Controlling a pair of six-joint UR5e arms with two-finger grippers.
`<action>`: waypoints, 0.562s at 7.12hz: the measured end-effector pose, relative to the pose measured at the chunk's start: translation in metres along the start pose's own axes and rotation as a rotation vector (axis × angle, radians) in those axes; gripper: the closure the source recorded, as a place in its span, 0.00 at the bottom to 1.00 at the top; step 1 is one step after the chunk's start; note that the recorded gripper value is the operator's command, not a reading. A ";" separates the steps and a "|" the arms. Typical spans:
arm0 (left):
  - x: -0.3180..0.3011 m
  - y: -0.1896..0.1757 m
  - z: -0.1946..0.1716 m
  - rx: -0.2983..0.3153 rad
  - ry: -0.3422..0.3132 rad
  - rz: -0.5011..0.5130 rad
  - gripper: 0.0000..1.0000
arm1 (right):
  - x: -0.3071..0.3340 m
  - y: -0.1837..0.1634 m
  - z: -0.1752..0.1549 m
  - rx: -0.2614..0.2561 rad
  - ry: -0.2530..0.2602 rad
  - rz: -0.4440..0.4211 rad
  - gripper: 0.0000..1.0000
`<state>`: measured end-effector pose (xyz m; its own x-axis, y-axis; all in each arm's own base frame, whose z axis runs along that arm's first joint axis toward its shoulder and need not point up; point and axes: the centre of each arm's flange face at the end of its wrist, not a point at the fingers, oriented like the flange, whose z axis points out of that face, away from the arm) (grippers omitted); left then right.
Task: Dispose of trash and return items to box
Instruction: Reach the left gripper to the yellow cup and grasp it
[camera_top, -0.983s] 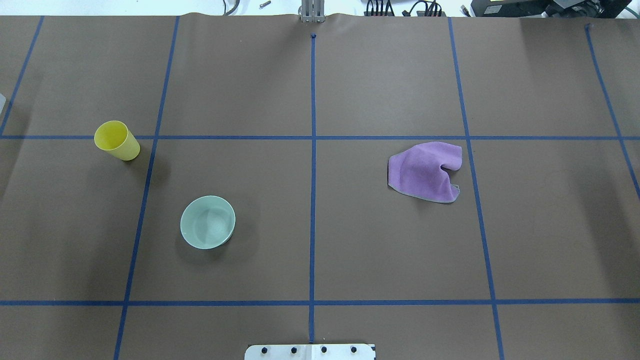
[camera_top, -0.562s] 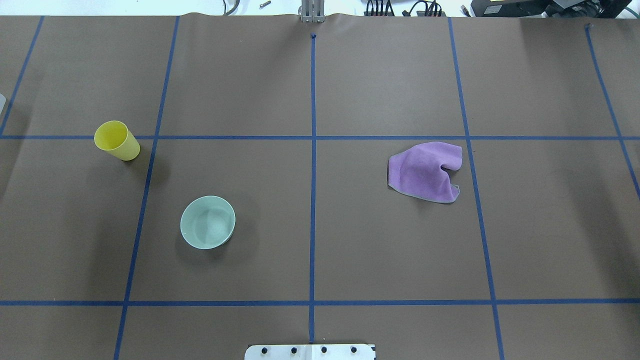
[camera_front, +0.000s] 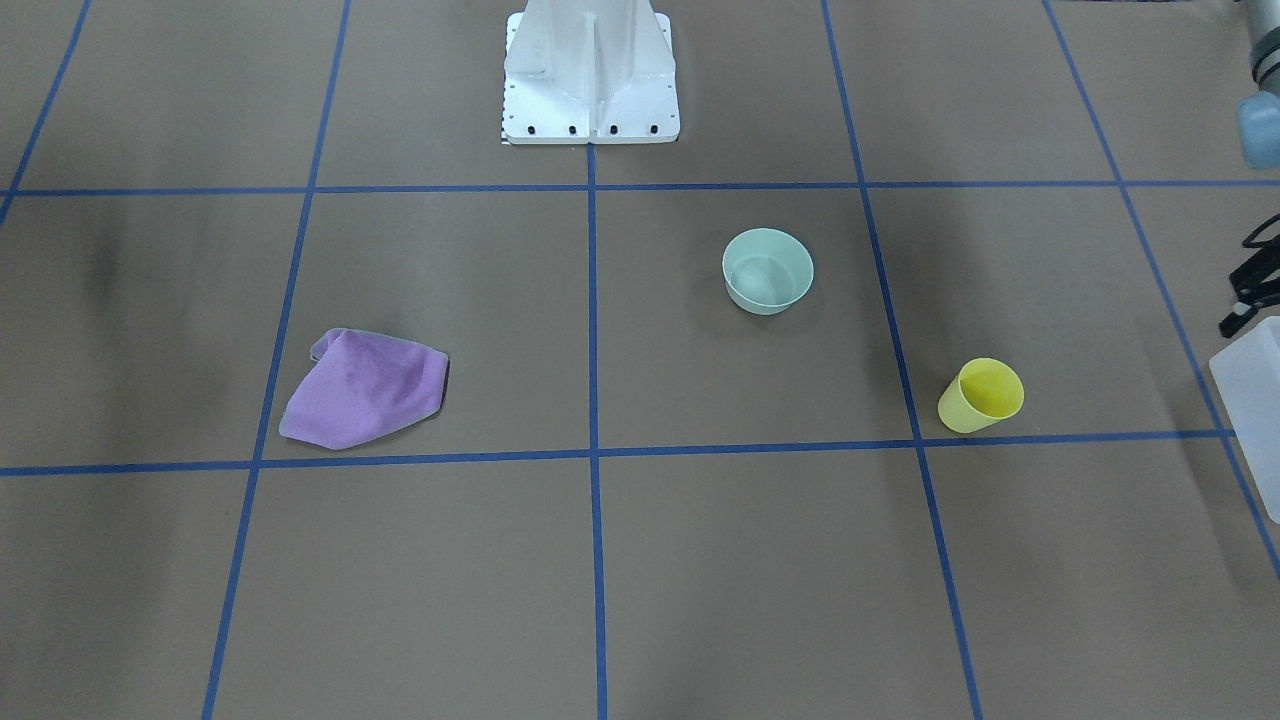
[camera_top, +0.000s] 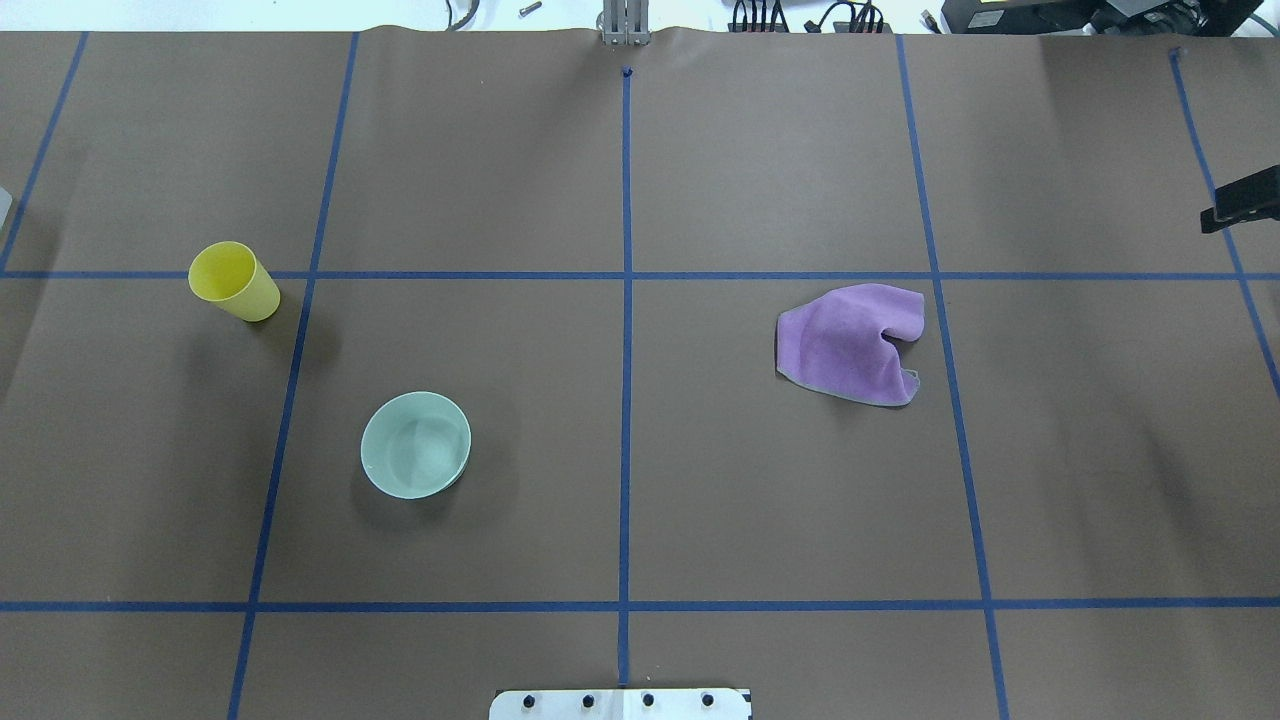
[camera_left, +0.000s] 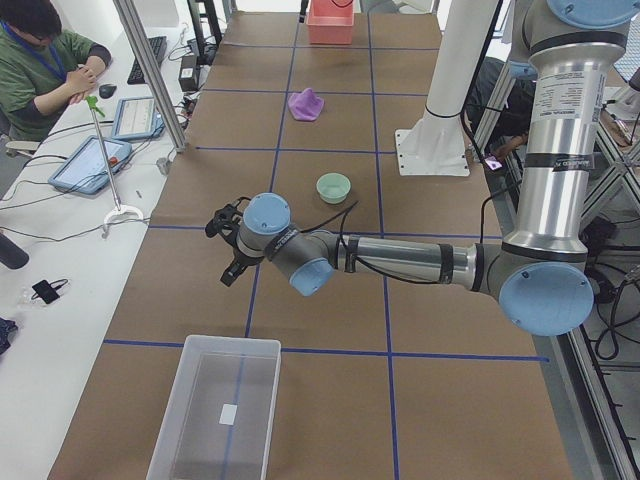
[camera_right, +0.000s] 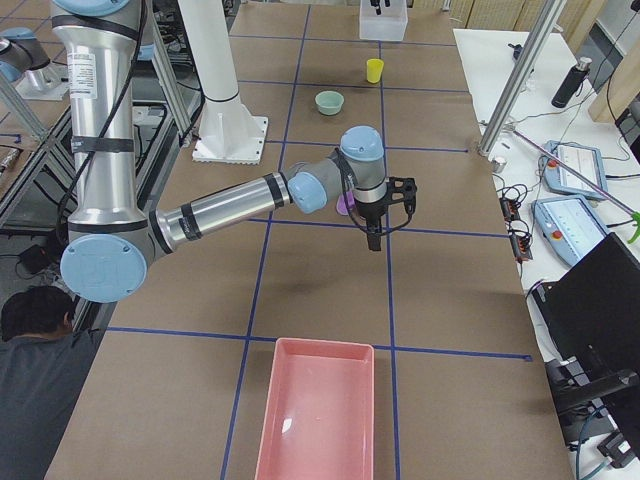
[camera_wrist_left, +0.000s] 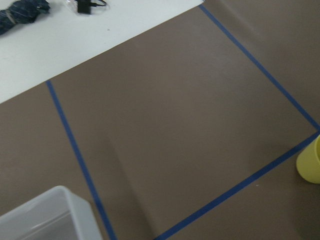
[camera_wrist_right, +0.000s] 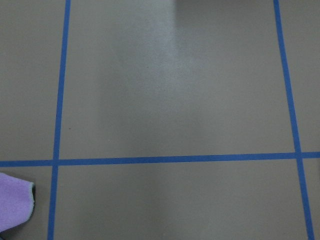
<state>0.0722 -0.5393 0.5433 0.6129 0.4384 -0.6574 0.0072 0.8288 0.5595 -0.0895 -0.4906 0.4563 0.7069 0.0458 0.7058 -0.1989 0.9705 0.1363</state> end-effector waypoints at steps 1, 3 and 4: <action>0.032 -0.003 0.036 -0.023 -0.009 -0.065 0.02 | -0.014 0.005 0.004 0.000 0.002 0.005 0.00; 0.107 -0.024 0.103 -0.035 -0.023 -0.190 0.03 | -0.020 0.008 0.007 -0.003 0.004 0.007 0.00; 0.130 -0.035 0.123 -0.037 -0.013 -0.233 0.11 | -0.020 0.008 0.007 -0.004 0.004 0.007 0.00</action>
<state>0.2487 -0.5538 0.4999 0.6081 0.2290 -0.7601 0.1210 0.9196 0.3739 -0.1102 -0.4854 0.4480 0.7083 0.0532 0.7039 -0.2010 0.9711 0.1289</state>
